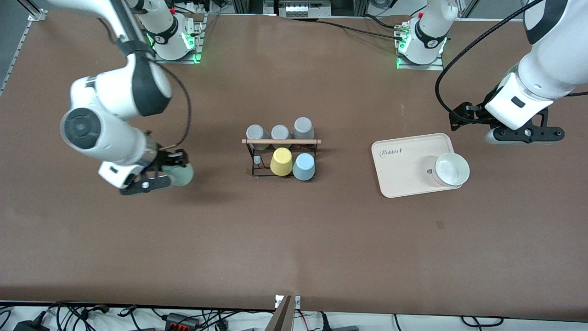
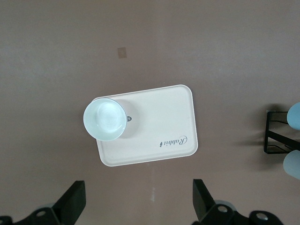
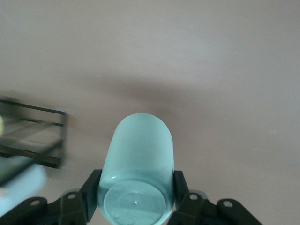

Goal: Hang scattered cups on rack with three cups
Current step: 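Lift the teal cup and carry it to the rack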

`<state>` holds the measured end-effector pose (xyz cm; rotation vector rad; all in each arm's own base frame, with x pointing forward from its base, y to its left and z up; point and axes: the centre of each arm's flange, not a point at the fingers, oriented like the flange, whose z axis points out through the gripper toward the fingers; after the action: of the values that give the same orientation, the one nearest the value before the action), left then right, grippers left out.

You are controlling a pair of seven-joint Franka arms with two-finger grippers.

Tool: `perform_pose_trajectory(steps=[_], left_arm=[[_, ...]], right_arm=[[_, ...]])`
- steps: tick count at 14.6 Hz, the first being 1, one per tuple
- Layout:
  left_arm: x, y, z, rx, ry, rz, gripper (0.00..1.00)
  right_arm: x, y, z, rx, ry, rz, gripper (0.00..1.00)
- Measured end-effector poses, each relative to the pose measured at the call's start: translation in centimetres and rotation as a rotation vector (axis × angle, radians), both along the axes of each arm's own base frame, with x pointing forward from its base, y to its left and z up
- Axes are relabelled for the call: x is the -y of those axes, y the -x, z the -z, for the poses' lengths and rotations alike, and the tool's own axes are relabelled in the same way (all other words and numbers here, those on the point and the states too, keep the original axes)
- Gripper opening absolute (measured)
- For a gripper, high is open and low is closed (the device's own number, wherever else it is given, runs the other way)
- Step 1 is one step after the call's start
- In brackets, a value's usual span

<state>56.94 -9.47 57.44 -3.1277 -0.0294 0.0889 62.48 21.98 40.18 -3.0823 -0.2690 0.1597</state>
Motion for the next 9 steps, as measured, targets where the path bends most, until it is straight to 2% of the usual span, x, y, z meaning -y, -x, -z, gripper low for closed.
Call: perform_pose_trajectory(steps=[4,9], left_arm=[[-0.3,0.0,0.0,-0.001,0.0,-0.003,1.0],[-0.4,0.0,0.1,-0.005,-0.001,-0.004,1.0]], right_arm=[[-9.0,1.5,-0.7,0.025,-0.002,0.11,0.66],[-14.1,2.7,-0.3,0.035,-0.001,0.228,0.66]])
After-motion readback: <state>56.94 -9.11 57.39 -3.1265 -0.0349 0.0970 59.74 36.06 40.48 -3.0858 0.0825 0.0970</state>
